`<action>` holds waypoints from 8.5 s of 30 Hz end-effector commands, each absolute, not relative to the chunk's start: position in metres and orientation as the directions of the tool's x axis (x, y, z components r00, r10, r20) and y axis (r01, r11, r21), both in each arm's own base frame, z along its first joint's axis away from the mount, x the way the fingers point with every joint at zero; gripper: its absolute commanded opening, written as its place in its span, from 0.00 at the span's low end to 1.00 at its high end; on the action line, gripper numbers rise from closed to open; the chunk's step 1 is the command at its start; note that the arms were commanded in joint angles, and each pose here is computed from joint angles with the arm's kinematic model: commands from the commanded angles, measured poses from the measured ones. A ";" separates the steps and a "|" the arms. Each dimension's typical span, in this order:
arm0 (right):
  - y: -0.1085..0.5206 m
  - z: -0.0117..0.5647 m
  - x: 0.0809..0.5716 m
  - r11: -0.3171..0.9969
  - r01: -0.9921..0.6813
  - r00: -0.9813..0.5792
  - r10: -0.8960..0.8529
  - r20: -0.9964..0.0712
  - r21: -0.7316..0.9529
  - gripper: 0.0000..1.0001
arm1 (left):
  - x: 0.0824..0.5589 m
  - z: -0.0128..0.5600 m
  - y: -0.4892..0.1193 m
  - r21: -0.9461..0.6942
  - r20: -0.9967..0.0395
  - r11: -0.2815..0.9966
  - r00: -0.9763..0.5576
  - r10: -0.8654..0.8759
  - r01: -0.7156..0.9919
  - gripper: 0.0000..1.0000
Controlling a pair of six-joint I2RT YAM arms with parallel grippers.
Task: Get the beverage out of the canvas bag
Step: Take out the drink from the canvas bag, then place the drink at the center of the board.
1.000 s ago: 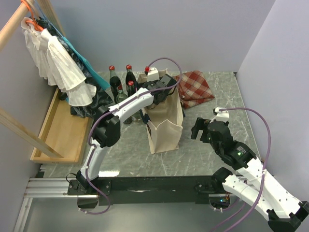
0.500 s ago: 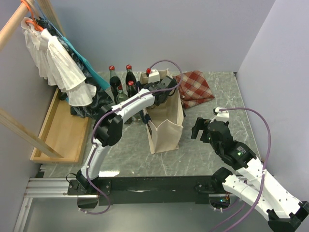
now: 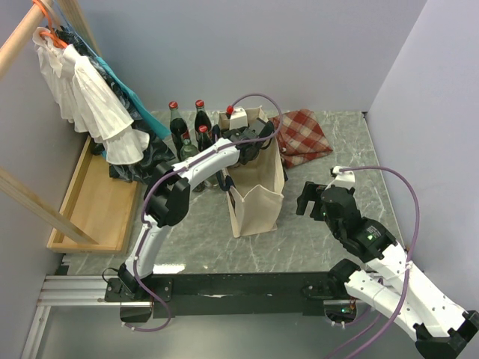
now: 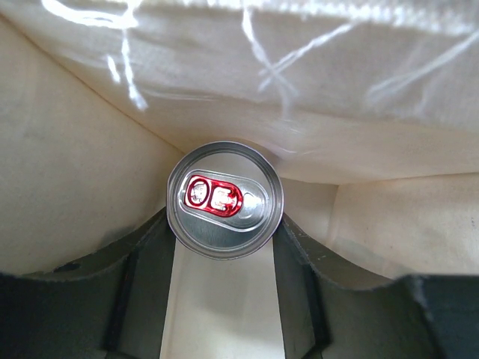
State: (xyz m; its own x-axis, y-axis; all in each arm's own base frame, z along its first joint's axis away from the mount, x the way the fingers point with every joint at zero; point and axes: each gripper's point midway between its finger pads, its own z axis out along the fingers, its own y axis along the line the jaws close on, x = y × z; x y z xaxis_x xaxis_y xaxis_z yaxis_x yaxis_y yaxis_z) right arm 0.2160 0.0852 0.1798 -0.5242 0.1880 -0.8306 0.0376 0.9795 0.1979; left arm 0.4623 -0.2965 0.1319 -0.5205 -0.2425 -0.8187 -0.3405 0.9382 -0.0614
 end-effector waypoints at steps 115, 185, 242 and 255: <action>0.054 0.209 0.214 0.952 0.166 -0.369 0.303 -0.879 0.259 1.00 | 0.363 0.371 -0.327 -0.149 -0.970 0.773 -0.244 0.008 0.617 0.01; 0.057 0.201 0.217 0.957 0.181 -0.403 0.282 -0.871 0.226 1.00 | 0.285 0.460 -0.206 -0.162 -0.981 0.820 -0.182 -0.071 0.550 0.01; 0.067 0.197 0.217 0.964 0.132 -0.433 0.265 -0.861 0.231 1.00 | 0.292 0.298 -0.201 -0.199 -0.962 0.892 -0.255 -0.098 0.406 0.01; 0.069 0.198 0.217 0.964 0.117 -0.431 0.267 -0.862 0.240 1.00 | 0.298 0.252 -0.219 -0.131 -0.956 0.920 -0.292 -0.019 0.370 0.01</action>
State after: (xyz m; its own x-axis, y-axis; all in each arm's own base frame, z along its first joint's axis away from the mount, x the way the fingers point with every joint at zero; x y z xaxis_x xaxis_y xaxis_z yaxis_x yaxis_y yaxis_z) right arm 0.2133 0.0656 0.1881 -0.4636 0.2491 -0.8503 0.1313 0.9684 0.2121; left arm 0.2812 -0.2118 0.2248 -0.3998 0.0579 -0.9148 0.3928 0.9125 -0.1139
